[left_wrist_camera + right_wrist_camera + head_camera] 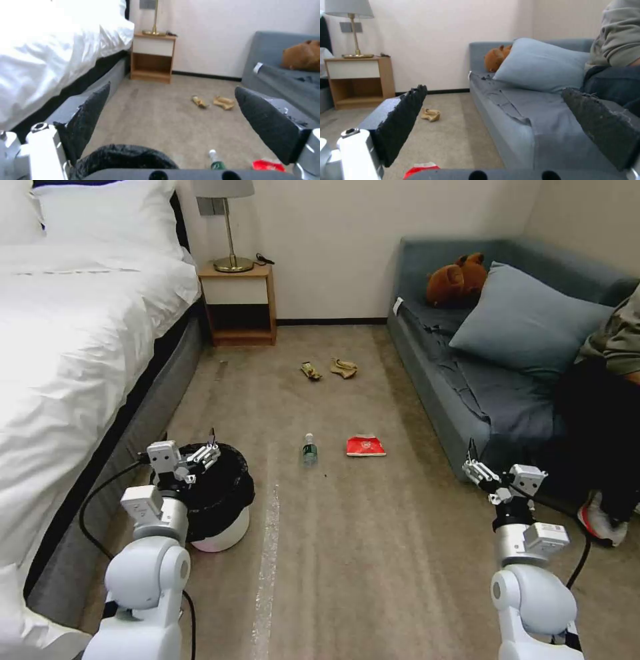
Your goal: Pick up the trash bin, then pick up the garbage on the floor and place it into the trash bin.
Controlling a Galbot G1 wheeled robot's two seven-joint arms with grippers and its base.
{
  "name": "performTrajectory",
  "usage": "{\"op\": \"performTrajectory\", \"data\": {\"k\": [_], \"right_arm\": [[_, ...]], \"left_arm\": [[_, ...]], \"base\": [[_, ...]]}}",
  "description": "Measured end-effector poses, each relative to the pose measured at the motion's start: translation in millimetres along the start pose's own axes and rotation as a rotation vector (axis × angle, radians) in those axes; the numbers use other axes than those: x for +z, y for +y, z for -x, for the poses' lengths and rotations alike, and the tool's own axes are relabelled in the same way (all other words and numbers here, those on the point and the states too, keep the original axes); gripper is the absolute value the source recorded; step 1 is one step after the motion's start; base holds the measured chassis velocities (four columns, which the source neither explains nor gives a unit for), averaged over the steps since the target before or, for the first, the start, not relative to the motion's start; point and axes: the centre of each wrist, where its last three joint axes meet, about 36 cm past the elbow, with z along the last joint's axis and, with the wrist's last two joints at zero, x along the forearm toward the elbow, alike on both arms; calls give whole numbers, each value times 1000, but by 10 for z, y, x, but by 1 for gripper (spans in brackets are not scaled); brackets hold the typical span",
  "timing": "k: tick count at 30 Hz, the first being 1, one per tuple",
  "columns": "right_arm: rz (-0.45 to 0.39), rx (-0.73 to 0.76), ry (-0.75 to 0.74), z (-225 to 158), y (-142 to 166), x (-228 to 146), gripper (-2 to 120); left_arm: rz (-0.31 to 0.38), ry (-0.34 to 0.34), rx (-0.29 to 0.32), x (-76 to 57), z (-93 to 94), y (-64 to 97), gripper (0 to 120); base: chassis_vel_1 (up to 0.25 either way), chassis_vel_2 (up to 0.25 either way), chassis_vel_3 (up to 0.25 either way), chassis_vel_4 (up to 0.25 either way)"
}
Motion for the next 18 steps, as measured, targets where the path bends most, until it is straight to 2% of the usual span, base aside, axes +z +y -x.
{"op": "performTrajectory", "data": {"k": [8, 9, 10, 11, 12, 13, 15, 16, 18], "right_arm": [[-5, -3, 1, 6, 2, 23, 100], [-5, -5, 1, 7, 8, 24, 100], [-4, -6, 0, 10, 16, 24, 100], [-4, -6, 0, 10, 16, 24, 100], [-3, -7, -2, 11, 23, 25, 100], [-3, -7, -2, 11, 23, 25, 100], [-4, -7, -3, 7, 23, 25, 100], [-4, -7, -3, 7, 23, 25, 100], [-5, -7, -4, 2, 15, 27, 100]], "left_arm": [[-7, 5, -9, -16, -20, -7, 100], [-17, 10, -26, -10, -20, -2, 100], [-37, 31, -72, 30, -8, 18, 100], [-37, 31, -72, 30, -8, 18, 100], [-62, 59, -130, 84, 8, 44, 100], [-62, 59, -130, 84, 8, 44, 100], [-94, 101, -209, 163, 29, 79, 100], [-94, 101, -209, 163, 29, 79, 100], [-124, 142, -286, 237, 47, 112, 100]], "base": [[0, 0, 0, 0], [0, 0, 0, 0], [0, 0, 0, 0], [0, 0, 0, 0], [0, 0, 0, 0], [0, 0, 0, 0], [0, 0, 0, 0], [0, 0, 0, 0], [0, 0, 0, 0]]}}
